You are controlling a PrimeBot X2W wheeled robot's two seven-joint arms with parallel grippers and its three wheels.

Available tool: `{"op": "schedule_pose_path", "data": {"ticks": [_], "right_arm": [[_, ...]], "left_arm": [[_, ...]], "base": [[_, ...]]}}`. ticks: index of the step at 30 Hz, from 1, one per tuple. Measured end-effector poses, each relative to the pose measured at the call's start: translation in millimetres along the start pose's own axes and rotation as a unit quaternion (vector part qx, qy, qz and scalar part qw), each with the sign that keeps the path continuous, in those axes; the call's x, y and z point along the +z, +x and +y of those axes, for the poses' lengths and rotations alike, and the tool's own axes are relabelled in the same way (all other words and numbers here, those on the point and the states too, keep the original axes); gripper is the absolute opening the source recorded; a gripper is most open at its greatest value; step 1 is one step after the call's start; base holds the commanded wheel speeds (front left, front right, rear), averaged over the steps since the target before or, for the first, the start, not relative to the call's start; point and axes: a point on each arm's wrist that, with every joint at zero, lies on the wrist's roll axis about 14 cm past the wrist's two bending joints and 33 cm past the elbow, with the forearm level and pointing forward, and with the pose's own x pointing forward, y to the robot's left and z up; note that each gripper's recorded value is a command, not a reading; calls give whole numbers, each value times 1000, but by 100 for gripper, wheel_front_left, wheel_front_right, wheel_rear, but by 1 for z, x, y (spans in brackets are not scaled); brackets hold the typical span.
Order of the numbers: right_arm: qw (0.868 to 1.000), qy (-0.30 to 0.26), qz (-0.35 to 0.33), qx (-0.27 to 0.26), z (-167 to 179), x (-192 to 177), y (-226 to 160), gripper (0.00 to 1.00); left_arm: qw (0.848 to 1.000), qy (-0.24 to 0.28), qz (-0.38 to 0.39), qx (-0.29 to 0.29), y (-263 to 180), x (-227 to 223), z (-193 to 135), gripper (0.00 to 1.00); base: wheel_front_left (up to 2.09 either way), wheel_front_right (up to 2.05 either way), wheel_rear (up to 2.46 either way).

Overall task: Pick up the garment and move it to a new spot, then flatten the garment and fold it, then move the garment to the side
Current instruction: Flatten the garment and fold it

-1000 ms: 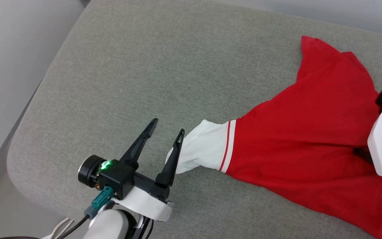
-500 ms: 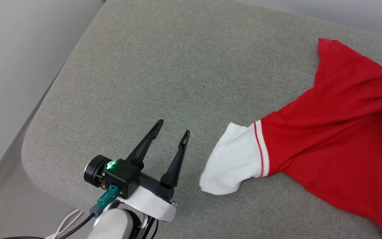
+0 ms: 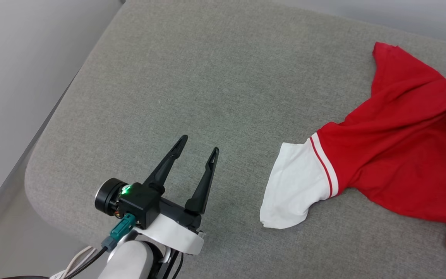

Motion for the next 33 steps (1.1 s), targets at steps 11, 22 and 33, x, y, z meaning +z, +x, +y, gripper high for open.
{"op": "schedule_pose_path", "data": {"ticks": [11,22,33], "right_arm": [[975,66,-210,-11,-11,63,-63,100],[887,176,-419,-84,-43,55,-180,100],[835,253,-449,-193,-20,-40,-266,100]], "left_arm": [[999,1,-35,-5,-1,21,3,100],[998,-33,-56,-20,4,31,-10,100],[995,-54,0,-79,-3,14,-47,100]], "base": [[0,0,0],[0,0,0],[0,0,0]]}}
